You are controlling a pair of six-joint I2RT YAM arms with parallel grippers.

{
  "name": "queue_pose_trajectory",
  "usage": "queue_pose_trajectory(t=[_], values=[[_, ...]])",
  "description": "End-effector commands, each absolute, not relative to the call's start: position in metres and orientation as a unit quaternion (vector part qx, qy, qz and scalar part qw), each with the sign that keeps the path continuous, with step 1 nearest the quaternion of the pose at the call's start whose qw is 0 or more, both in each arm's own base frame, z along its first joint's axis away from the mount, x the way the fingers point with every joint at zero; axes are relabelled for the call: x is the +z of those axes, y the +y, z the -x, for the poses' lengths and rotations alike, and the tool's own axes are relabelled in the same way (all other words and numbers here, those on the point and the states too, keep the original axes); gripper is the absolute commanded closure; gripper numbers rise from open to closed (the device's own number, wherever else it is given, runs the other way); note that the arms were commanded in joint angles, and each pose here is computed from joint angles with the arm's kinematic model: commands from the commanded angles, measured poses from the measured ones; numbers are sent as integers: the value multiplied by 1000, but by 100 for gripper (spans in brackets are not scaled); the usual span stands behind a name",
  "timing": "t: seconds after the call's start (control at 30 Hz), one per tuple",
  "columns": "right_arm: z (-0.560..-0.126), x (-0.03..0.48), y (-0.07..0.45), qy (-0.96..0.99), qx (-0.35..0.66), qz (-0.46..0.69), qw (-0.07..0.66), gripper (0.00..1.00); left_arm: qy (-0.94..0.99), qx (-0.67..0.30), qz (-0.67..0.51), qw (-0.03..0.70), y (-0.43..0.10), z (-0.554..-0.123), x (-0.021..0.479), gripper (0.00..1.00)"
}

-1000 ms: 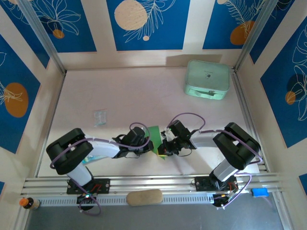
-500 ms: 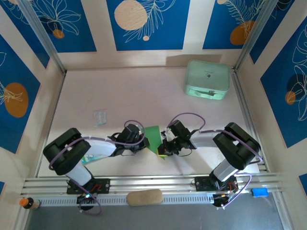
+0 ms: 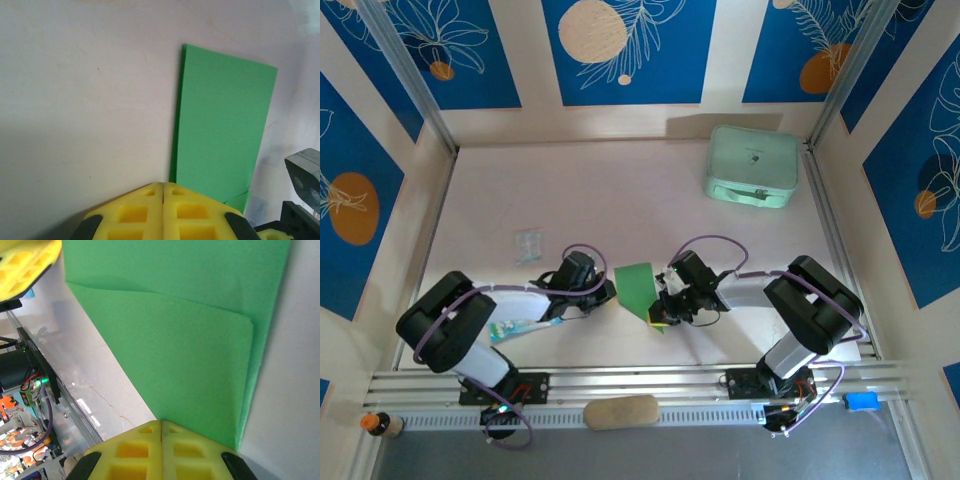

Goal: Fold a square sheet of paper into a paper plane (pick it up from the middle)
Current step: Third fold the triangle at the center of the table.

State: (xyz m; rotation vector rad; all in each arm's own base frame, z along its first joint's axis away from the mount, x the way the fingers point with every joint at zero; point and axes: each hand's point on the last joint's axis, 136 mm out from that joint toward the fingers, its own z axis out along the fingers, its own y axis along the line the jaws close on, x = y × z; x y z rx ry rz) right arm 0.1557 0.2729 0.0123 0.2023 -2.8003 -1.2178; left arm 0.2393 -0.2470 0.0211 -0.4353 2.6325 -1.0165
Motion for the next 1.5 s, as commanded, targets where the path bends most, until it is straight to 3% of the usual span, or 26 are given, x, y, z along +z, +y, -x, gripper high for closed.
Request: queue_pose_trajectory(t=[0.0,0.3,0.53,0.73,1.03,1.3,1.47], values=[[-140,-12,250,-934,-345,-32,80,100,912,-357,135,148,-247,-240,35,99],[-141,-10,250,-935,-344,-34,76,100,900,-400,77,156,-287,-233,63,97],[-142,-8,250,-935,-346,-36,72,100,903,-407,61,123,-309,-222,40,97],[-148,7,258,-928,-365,-51,57,100,921,-368,88,96,-293,-211,4,100],[-163,36,287,-915,-389,-103,23,100,928,-348,94,92,-280,-203,-5,100],[-176,17,312,-920,-369,-124,43,100,925,-357,93,93,-285,-206,-2,100],[-165,0,293,-933,-336,-115,54,100,926,-353,98,94,-282,-205,-4,100]])
